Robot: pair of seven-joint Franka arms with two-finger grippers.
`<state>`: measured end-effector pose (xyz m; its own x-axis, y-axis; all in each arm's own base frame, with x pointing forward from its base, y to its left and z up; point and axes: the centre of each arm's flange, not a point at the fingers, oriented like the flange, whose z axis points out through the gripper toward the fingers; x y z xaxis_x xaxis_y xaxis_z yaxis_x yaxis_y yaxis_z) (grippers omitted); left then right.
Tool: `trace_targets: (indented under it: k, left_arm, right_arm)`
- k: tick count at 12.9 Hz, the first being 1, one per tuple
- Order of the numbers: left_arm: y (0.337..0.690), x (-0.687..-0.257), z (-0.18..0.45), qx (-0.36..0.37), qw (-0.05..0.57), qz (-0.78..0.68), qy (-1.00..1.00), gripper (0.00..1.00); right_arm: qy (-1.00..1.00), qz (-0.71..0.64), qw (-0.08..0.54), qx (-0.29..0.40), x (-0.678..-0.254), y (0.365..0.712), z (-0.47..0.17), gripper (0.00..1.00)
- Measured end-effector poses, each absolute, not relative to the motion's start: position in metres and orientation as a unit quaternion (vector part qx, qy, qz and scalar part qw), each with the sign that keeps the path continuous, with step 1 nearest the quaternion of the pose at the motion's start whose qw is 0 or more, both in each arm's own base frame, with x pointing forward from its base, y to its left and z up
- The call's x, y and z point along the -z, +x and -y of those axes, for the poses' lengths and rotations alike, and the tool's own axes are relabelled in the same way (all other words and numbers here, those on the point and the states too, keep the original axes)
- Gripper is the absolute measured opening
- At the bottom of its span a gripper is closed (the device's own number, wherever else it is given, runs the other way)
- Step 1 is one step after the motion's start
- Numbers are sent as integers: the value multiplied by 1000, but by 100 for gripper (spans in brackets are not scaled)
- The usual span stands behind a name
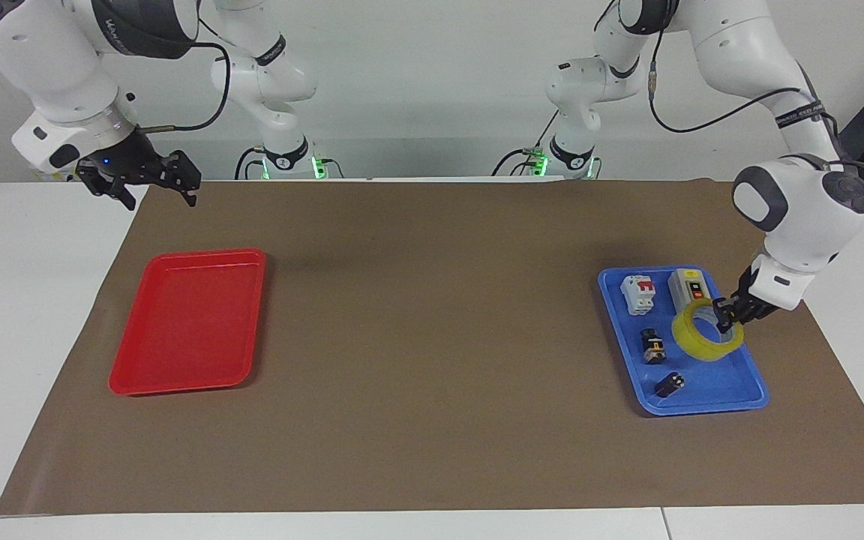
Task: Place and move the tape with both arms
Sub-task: 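Carry the yellow tape with the left gripper to the table center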
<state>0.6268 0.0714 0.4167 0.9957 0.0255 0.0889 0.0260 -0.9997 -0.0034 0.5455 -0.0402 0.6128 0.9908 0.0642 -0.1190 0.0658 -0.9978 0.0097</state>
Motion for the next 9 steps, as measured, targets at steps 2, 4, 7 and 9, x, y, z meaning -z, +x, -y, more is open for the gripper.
trace_targets:
  k: [2,4,7,9]
  left_arm:
    - [618,-435,-25,37,-3,12,-999,22]
    - [611,-424,46,25,-5,13,-1000,22]
    - [587,-401,170,28,-1,39,-999,22]
    - [568,-385,244,47,-9,38,-998,22]
  right_arm:
    - [998,-33,7,59,-613,545,40,100]
    - [998,-33,7,59,-613,545,40,100]
    - [998,-33,7,59,-613,545,40,100]
    - [998,-33,7,59,-613,545,40,100]
